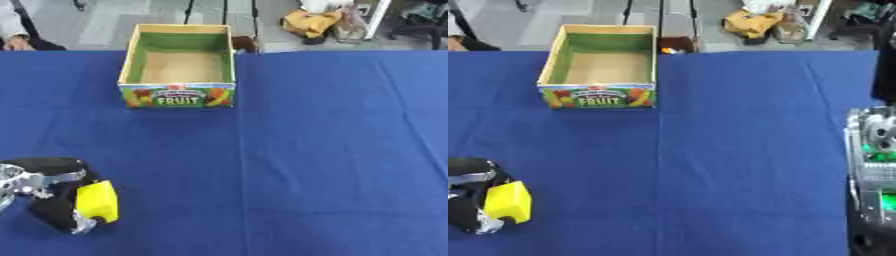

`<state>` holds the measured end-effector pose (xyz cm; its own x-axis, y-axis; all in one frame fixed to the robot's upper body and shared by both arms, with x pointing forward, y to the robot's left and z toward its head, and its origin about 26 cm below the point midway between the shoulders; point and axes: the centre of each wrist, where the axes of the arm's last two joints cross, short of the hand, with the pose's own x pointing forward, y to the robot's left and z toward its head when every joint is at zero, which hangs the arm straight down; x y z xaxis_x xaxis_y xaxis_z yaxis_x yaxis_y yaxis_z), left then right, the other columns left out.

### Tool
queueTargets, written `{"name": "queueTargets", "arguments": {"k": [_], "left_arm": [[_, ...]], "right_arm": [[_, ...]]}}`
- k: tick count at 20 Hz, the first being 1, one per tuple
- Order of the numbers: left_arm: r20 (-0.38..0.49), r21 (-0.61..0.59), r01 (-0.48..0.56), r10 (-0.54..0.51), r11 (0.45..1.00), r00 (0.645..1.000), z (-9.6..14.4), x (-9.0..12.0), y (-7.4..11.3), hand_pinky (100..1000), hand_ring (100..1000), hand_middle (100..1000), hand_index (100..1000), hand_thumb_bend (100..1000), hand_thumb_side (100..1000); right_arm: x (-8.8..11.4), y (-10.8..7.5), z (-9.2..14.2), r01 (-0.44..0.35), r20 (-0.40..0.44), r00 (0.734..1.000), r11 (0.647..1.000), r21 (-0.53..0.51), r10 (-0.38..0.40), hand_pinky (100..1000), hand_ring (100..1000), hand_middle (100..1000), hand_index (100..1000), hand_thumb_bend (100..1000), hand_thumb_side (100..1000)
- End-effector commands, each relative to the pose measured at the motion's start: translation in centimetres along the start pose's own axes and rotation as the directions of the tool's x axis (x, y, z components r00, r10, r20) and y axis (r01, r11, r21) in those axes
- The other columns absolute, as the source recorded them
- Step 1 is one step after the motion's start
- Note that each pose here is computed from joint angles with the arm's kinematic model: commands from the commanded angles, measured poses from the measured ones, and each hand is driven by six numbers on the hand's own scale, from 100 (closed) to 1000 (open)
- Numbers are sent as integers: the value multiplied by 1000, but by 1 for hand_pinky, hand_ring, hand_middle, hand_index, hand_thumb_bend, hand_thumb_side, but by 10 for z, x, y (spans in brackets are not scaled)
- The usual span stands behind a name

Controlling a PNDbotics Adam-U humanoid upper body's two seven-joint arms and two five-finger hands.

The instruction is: Pick up objects on the table and place them in the box.

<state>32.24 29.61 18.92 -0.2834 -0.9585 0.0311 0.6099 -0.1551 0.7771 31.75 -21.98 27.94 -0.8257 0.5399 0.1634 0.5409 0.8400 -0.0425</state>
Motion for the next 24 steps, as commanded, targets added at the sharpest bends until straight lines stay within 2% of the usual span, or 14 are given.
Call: {"name": "queueTargets", "arguments": {"k": [1,13,24], "left_arm": [[-24,35,18,-17,999,1000,4,-2,6,497,544,546,711,248,448],[-47,122,36,-30,992,998,11,-3,13,453,505,487,653,226,462],[-55,213,49,-38,976,998,34,2,26,448,497,483,650,194,490]], "right_arm": [[3,-3,-6,4,20,1000,1000,-21,-4,755,855,672,863,100,1000],[2,-4,-5,-1,13,1000,1000,-25,2,753,855,672,864,100,1000],[2,-4,-4,-6,11,1000,1000,-26,6,753,855,672,864,100,1000]]}}
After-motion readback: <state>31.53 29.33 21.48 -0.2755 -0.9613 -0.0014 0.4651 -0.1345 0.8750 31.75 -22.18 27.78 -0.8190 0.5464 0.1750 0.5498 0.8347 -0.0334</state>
